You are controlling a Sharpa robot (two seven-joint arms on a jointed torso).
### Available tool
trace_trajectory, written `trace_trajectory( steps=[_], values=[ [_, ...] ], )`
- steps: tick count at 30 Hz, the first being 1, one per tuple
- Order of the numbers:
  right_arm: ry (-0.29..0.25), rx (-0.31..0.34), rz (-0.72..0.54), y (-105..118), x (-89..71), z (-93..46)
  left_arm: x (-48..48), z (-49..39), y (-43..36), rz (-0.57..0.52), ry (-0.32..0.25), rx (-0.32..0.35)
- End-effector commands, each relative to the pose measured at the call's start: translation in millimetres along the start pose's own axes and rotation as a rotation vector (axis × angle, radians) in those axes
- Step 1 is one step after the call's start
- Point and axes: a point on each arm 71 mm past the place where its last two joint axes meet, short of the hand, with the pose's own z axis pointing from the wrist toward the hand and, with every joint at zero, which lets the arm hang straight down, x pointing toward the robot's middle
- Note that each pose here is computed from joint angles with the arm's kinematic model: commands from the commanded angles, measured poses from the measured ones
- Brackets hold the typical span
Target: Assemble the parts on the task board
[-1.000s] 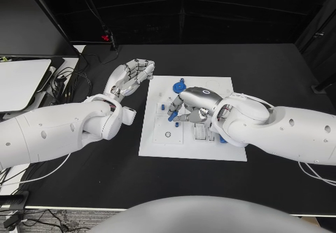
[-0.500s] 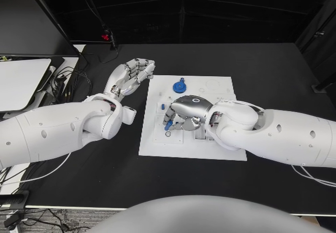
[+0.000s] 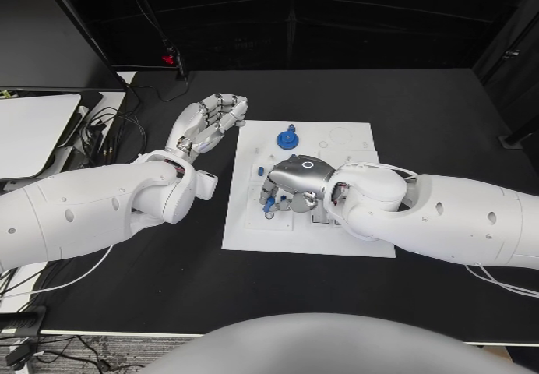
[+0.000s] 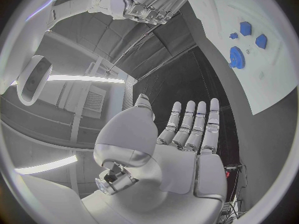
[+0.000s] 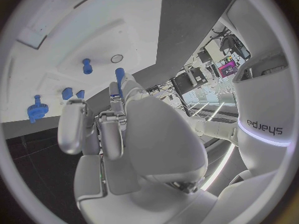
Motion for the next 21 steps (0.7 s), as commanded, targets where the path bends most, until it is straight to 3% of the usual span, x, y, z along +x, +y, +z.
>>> trace_trajectory(
  steps=[1,21],
  values=[
    [0.029,0.003,-0.032,0.7,1.8,1.0,0.0,0.2,-7.3,-0.001,0.0,0.092],
    [0.08,0.026,-0.044,-0.1,9.9,3.3,0.8,0.7,-7.3,-0.003,0.002,0.091]
  ],
)
